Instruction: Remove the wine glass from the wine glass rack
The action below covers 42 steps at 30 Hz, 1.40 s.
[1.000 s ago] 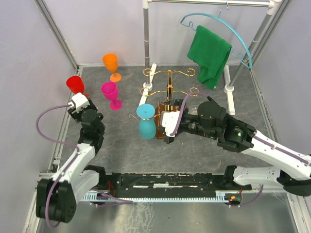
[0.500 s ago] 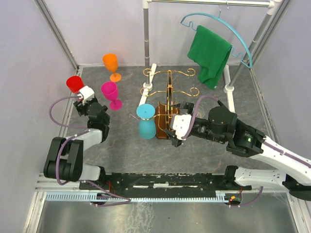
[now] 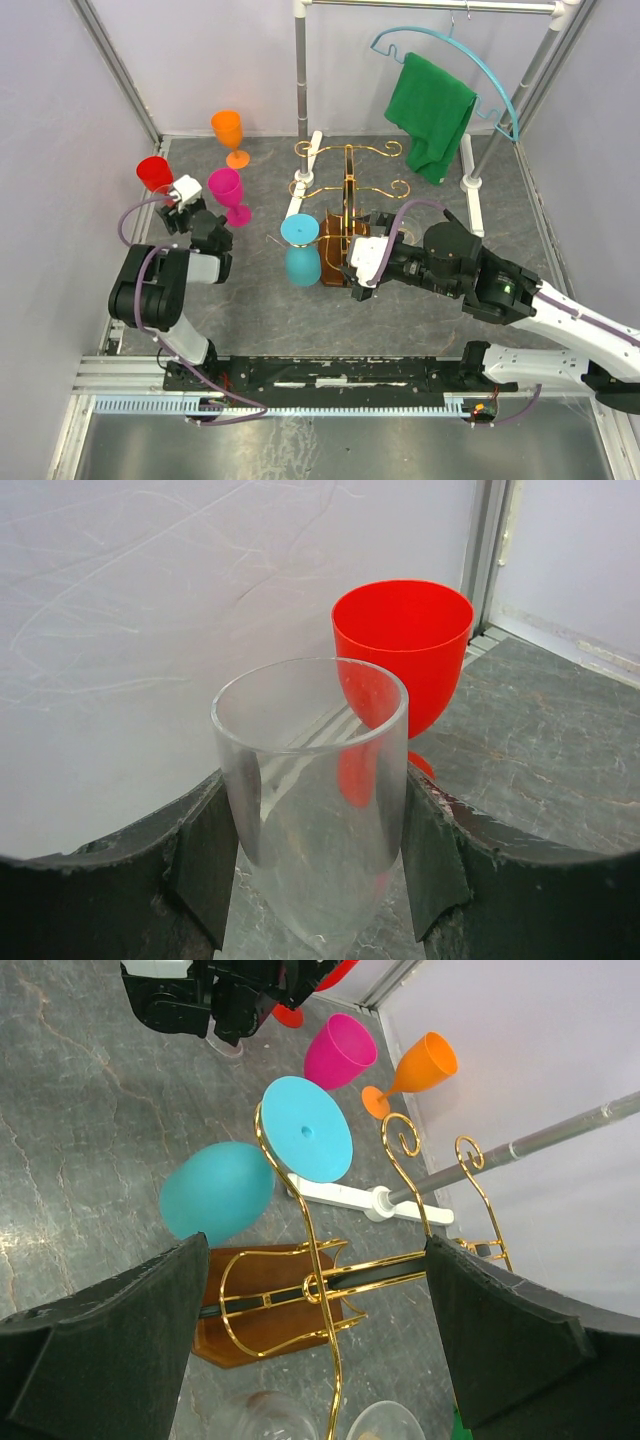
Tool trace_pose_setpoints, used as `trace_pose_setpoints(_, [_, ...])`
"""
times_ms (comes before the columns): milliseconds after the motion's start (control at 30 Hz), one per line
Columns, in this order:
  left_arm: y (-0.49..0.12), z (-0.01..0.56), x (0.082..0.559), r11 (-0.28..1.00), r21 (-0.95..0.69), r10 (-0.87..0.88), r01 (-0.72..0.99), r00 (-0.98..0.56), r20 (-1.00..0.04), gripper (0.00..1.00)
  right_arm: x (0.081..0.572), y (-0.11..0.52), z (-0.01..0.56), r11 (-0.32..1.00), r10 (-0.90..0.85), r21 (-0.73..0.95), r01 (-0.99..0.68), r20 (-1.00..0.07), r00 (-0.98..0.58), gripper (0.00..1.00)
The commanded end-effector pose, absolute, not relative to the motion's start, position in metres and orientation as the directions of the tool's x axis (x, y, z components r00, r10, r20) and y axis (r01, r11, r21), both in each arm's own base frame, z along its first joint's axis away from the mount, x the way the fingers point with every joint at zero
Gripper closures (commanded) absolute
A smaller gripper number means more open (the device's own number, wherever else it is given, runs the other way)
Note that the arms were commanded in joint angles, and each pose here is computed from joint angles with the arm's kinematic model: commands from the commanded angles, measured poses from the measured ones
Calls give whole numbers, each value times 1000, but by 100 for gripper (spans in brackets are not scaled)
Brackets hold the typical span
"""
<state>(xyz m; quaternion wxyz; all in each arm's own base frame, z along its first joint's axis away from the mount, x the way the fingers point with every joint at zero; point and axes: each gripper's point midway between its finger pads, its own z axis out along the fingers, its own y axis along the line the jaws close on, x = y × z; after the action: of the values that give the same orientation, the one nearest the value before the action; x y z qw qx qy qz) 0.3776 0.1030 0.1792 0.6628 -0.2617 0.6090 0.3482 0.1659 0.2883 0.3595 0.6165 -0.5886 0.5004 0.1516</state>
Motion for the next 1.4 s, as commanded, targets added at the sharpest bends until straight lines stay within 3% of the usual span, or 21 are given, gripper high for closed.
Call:
trace_pose_setpoints(0, [107,200,372,574,-74,107,-815,164,-981,45,169,287,376,313,-362,-575,-756,-808,464,4])
trace_pose_setpoints(633, [83,174,370,597,-59,79,-800,132,-988,38,170,283,375,324,-364,-573,-752,-810,460,7])
trace_pose_setpoints(867, [79,166,364,604,-56,67,-795,121,-990,19,165,281,377,324,-345,-567,-758,-816,464,7])
trace_pose_setpoints(1367, [61,175,362,625,-52,55,-779,111,-992,8,166,279,376,323,-356,-570,-755,-813,462,7])
